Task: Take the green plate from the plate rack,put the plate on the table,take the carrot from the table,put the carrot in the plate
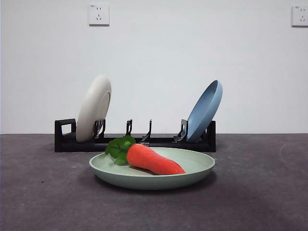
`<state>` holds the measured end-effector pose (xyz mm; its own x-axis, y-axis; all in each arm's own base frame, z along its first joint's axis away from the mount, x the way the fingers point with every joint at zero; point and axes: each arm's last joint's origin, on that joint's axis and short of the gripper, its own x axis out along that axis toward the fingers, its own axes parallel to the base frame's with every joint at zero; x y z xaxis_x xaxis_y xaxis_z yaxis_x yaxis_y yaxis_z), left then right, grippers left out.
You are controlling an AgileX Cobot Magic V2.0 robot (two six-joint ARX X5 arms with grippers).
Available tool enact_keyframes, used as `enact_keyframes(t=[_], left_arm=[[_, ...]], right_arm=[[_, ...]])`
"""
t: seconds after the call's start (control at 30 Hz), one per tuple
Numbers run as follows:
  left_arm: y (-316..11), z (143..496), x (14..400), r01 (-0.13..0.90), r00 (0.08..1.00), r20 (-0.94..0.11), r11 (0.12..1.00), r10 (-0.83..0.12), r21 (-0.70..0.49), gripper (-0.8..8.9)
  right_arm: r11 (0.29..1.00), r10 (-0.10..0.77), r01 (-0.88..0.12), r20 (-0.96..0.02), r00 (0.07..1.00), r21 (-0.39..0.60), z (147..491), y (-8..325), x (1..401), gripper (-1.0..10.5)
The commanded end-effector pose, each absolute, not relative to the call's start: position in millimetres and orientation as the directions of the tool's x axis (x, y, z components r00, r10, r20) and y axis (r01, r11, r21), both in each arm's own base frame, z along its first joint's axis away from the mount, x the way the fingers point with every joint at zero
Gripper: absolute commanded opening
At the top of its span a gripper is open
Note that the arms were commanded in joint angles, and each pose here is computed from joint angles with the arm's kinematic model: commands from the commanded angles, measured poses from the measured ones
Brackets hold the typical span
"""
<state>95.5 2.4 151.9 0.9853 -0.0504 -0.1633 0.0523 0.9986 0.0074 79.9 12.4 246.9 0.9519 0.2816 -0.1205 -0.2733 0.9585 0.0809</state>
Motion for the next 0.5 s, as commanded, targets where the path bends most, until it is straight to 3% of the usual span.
enact_keyframes(t=[0.03,0.3,0.5], left_arm=[[3,148,96,0.048,0.984,-0.170,0.999,-0.047,0.003,-0.04],[3,148,96,0.048,0.984,-0.170,0.999,-0.047,0.003,-0.04],[3,148,96,0.048,0.984,-0.170,0.999,-0.047,0.003,-0.04]], right_arm=[[0.967,0.249,-0.239,-0.116,0.962,0.090,222,10,85,0.0],[0.963,0.239,-0.219,-0.119,0.964,0.158,165,10,95,0.0],[0.960,0.243,-0.213,-0.160,0.957,0.182,149,10,95,0.0]])
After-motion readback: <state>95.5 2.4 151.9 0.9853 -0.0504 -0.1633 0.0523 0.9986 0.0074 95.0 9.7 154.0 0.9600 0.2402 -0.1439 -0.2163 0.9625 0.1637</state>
